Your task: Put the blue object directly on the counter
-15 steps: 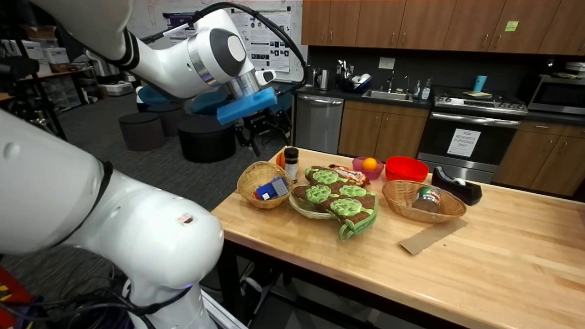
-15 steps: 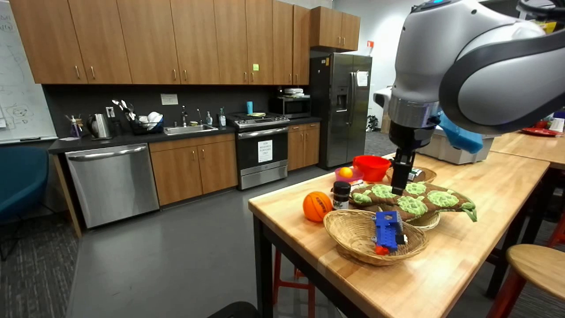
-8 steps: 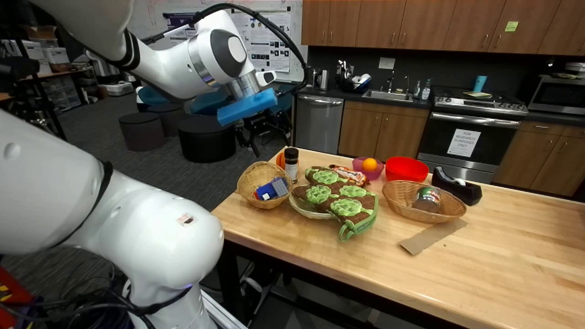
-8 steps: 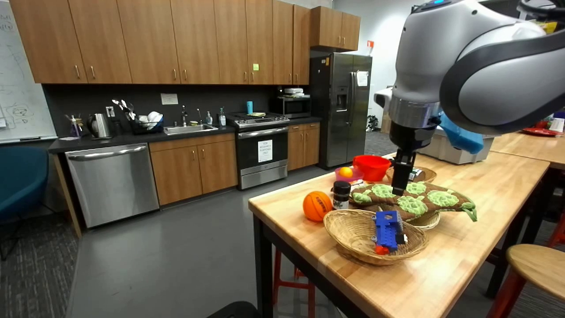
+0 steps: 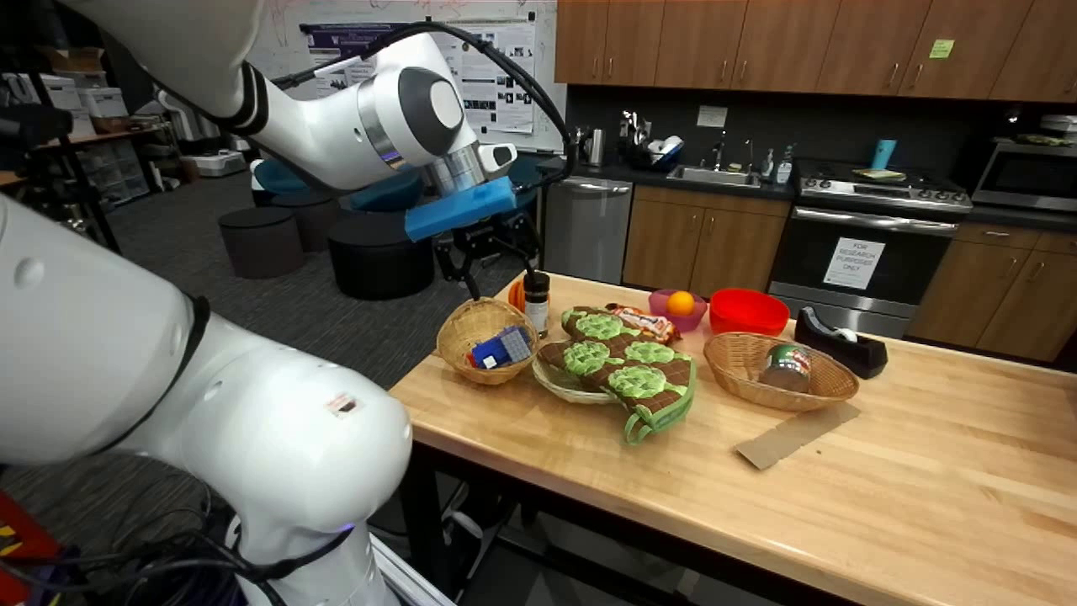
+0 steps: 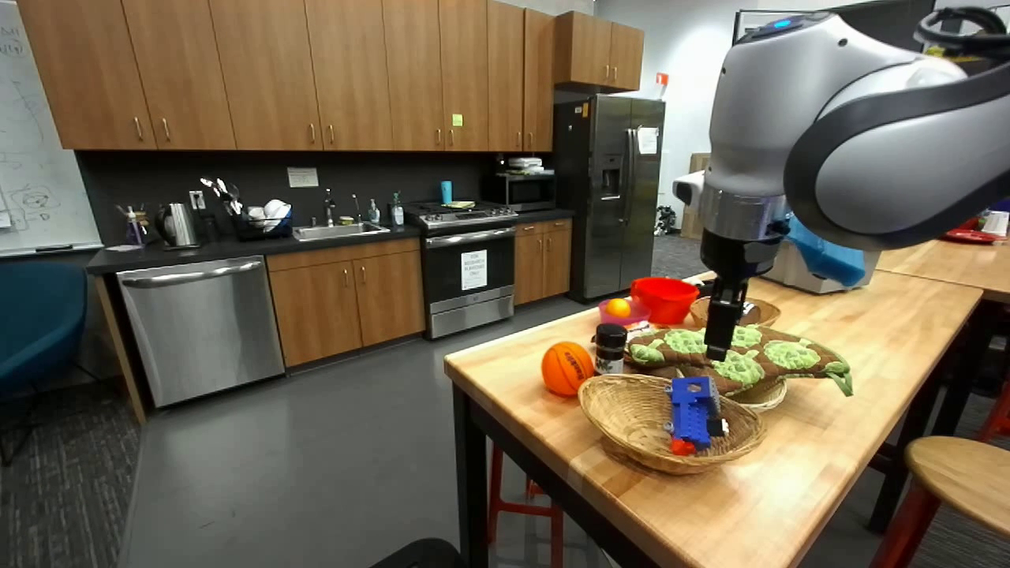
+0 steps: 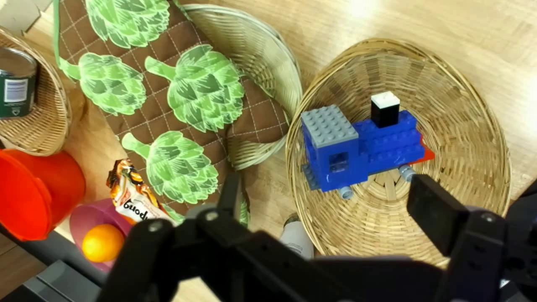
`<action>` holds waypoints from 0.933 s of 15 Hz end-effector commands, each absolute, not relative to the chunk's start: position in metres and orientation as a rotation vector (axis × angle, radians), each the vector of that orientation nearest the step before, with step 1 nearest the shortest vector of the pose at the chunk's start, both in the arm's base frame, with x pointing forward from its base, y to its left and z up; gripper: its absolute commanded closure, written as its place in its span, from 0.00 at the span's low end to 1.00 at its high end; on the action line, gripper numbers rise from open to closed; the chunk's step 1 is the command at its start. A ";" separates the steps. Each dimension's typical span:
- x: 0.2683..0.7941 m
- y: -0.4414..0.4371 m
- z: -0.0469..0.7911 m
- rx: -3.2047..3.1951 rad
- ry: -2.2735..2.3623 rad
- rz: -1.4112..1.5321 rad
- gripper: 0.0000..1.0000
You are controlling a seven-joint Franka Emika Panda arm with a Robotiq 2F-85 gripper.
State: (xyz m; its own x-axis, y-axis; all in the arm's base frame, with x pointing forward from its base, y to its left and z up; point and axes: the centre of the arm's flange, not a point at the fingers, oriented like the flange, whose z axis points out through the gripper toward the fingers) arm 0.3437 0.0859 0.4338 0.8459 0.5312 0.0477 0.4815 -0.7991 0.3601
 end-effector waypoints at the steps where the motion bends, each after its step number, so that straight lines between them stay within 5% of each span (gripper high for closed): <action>1: 0.354 0.082 0.420 2.727 0.779 0.172 0.00; 14: 0.367 0.095 0.384 2.794 0.874 0.086 0.00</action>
